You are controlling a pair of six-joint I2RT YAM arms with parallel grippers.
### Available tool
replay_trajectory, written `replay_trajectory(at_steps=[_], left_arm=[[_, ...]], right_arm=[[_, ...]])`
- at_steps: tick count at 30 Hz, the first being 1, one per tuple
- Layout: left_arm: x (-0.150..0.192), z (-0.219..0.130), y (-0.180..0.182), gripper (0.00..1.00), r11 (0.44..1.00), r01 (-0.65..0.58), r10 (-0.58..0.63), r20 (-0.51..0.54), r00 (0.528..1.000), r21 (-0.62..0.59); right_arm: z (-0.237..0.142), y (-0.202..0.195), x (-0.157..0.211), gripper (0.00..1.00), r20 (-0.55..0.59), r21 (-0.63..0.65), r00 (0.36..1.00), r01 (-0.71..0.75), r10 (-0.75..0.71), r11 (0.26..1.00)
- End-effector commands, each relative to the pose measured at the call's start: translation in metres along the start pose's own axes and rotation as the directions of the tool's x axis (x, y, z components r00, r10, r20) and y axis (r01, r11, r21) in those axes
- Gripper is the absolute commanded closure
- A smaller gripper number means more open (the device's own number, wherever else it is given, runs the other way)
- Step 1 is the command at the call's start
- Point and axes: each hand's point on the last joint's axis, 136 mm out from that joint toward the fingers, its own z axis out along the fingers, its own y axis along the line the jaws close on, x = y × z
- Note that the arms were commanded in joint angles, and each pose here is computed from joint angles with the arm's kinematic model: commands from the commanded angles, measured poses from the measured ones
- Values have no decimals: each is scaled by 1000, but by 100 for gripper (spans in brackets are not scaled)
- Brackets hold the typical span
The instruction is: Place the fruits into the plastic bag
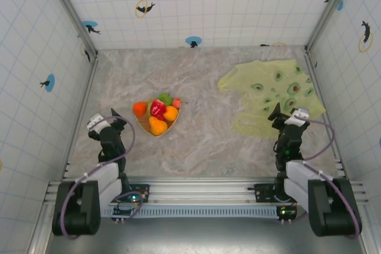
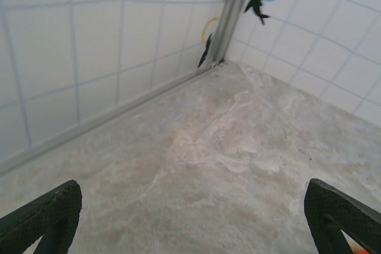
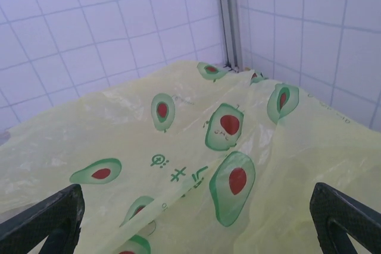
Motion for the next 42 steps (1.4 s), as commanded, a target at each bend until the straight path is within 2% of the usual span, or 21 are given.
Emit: replay_trajectory(at_steps=[1,6,12,17,22,26,30,32,34,39,42], left_arm=[[13,-1,8,2,989,130,-137,-107,985,-71],[-6,-2,-45,2,959,258,-227,-229,947,115],[-26,-17,-122,2,842,388,-208,-437,875,375],[-28,-38,-181,2,772,383,-41,-562,826,507],[-27,-68,-241,2,703,322,173,-592,787,634],[-25,-81,-272,2,651,324,273,-610,744,686],[-15,-81,-283,2,649,292,349,-616,706,702],[-24,-79,-293,2,634,283,355,-596,720,720],[-21,-78,-294,2,635,277,364,-595,716,721],[-5,-72,-285,2,656,243,378,-589,715,715],[8,-72,-278,2,666,239,385,-600,701,707]], right_arm=[[-9,16,26,0,-107,-91,994,-18,8,996],[-10,52,23,0,-140,-189,988,41,-68,981],[0,88,28,1,-199,-269,945,203,-261,941],[22,105,38,0,-278,-301,871,321,-405,898],[51,115,52,1,-394,-295,780,393,-486,871],[72,120,66,8,-481,-290,719,411,-503,864],[89,111,82,16,-571,-276,640,439,-514,855],[95,107,89,16,-609,-280,601,448,-517,849],[96,103,96,16,-643,-289,560,454,-522,843],[90,91,109,14,-692,-301,510,438,-510,847],[92,80,115,14,-718,-292,452,495,-529,819]])
